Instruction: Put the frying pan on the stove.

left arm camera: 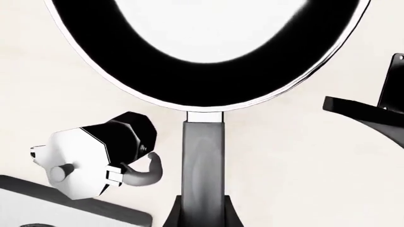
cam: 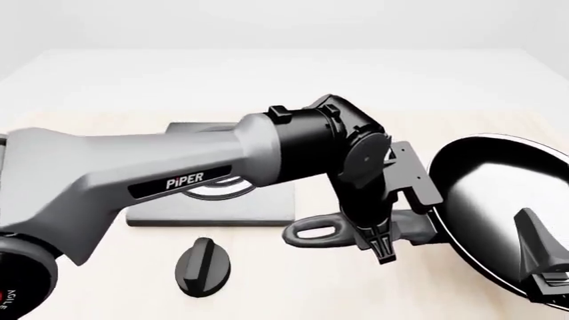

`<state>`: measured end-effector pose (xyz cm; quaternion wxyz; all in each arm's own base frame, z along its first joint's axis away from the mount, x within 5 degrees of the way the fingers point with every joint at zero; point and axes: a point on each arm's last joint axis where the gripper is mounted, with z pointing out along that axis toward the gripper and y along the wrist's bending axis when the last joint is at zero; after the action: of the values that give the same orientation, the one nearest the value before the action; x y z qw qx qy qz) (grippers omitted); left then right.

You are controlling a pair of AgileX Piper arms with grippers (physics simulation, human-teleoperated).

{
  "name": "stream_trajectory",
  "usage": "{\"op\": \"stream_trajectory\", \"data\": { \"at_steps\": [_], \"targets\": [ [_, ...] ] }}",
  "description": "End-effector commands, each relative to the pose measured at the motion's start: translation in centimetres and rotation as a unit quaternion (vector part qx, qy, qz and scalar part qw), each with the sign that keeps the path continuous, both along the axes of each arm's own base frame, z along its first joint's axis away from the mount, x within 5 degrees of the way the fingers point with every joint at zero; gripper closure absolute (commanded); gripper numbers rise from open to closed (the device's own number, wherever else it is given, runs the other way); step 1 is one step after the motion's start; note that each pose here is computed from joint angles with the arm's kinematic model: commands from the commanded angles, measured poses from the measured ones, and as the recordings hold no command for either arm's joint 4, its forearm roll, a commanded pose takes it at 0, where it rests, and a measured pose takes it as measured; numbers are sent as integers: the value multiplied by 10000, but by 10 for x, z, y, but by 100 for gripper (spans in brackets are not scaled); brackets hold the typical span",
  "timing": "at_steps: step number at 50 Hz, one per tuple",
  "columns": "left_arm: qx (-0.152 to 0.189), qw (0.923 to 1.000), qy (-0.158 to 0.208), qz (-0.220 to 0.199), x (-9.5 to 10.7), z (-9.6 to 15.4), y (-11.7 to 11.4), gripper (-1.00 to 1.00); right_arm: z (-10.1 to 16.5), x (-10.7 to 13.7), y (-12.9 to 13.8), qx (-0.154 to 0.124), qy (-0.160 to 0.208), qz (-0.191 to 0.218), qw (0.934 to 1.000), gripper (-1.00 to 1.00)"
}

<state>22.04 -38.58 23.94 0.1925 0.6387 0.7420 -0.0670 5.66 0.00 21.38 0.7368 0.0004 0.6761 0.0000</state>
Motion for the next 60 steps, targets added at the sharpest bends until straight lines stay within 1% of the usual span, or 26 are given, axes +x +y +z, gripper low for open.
{"op": "stream_trajectory", "data": {
  "at_steps": [1,4,5,10,15,22,23,34,39,40,43,49,50,54,57,60],
  "targets": [
    [-206,9996,-164,-83,1,28,3,100,0,0,0,0,0,0,10000,-100],
    [-175,9996,-179,-84,6,30,5,100,0,0,0,0,0,1,10000,-100],
    [-246,9995,-176,-74,0,35,4,100,0,0,0,-1,0,0,10000,-100],
    [-188,9996,-213,-70,10,37,8,100,0,0,0,-1,0,-1,10000,-100],
    [-206,9995,-246,-39,15,42,11,100,0,0,0,1,0,0,10000,-100],
    [-247,9993,-274,-47,15,47,11,100,0,0,0,0,0,-1,10000,-100],
    [-218,9993,-290,-40,20,45,13,100,0,0,0,-1,0,0,10000,-100],
    [-243,9991,-330,-46,22,52,16,100,0,0,0,-1,0,0,10000,-100],
    [-253,9990,-358,-22,26,54,18,100,0,0,0,0,-1,0,10000,-100],
    [-267,9990,-357,-22,24,56,18,100,0,0,0,-1,-1,1,10000,-100],
    [-293,9987,-418,-13,30,59,21,100,0,0,0,-1,0,0,10000,-100],
    [-309,9986,-434,-20,30,64,23,100,0,0,0,-1,1,1,10000,-100],
    [-293,9985,-470,-20,36,64,25,100,0,0,0,1,0,-1,10000,-100],
    [-326,9983,-490,-22,34,69,25,100,0,0,0,-1,-1,-1,10000,-100],
    [-357,9978,-566,8,42,74,30,100,0,0,0,0,-1,1,10000,-100],
    [-353,9978,-567,12,42,75,31,100,0,0,0,0,-1,1,10000,-100]
  ]
}}
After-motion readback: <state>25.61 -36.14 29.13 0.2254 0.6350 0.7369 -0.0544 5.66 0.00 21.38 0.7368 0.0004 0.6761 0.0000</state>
